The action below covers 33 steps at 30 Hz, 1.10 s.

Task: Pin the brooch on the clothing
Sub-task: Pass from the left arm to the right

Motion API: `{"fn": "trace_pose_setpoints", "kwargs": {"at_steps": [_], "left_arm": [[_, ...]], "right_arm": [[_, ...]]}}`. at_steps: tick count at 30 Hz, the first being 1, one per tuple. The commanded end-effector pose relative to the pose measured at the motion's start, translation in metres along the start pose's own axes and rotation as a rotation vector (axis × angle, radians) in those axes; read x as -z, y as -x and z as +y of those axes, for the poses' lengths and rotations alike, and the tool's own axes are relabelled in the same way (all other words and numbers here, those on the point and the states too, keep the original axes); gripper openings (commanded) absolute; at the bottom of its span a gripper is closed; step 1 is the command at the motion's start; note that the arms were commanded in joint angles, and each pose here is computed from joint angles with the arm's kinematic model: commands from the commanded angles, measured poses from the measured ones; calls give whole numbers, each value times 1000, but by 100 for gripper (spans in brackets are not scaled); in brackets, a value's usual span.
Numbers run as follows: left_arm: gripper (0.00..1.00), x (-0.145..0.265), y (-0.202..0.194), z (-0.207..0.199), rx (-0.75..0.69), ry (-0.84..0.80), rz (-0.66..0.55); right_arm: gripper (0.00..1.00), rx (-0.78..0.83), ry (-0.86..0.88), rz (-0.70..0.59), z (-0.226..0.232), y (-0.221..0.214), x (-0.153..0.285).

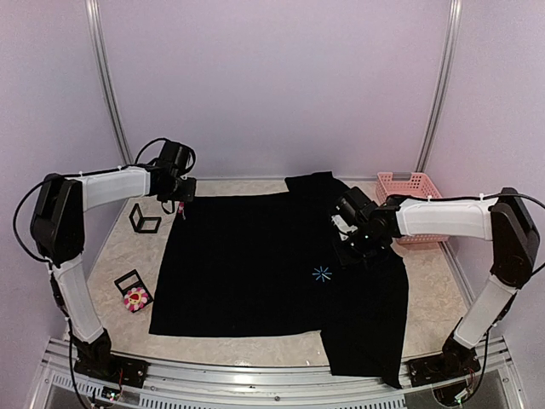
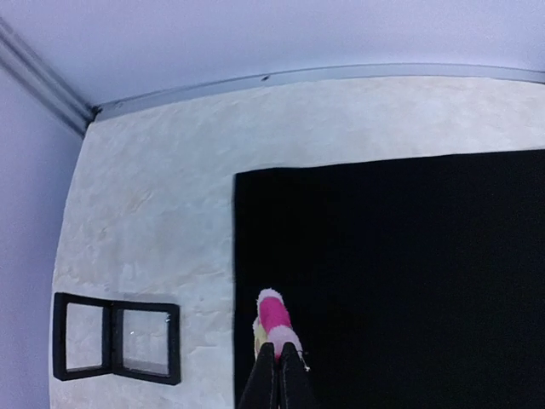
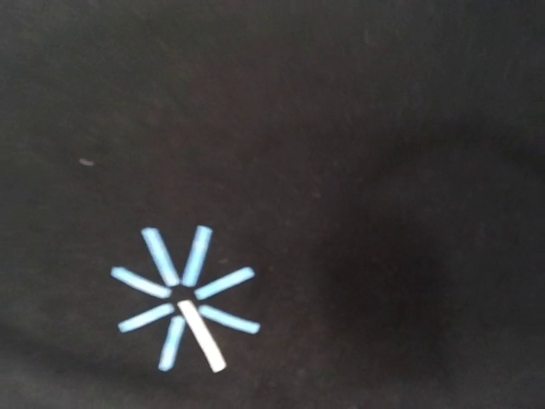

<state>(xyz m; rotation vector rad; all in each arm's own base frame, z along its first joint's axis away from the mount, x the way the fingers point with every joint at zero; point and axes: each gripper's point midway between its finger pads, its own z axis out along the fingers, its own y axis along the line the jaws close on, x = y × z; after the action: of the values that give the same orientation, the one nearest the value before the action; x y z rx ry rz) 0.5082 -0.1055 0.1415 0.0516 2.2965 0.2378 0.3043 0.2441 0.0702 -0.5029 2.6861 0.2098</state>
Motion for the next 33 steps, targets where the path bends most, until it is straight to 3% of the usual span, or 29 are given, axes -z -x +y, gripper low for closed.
{"fn": "trace_pose_setpoints", "kwargs": {"at_steps": [1, 6, 11, 16, 19, 24, 33], "left_arm": [[0, 72, 47, -63, -104, -236, -192], [0, 165, 59, -135, -242, -559, -330], [0, 265, 46, -191, -378, -888, -443], [0, 367, 23, -220, -516, -1174, -577], [0, 421, 9, -227, -584, -1309, -655], [0, 458, -3, -227, -629, -1416, -703], [0, 485, -13, -226, -667, -1508, -742]], "right_arm": [[33, 63, 93, -176, 20, 37, 50], [35, 202, 310, -376, 54, 57, 115], [43, 386, 574, -594, 95, 63, 198], [52, 534, 847, -761, 131, 56, 267], [56, 608, 914, -841, 147, 51, 292], [61, 679, 917, -895, 159, 47, 309], [55, 724, 1031, -895, 168, 30, 324]]}}
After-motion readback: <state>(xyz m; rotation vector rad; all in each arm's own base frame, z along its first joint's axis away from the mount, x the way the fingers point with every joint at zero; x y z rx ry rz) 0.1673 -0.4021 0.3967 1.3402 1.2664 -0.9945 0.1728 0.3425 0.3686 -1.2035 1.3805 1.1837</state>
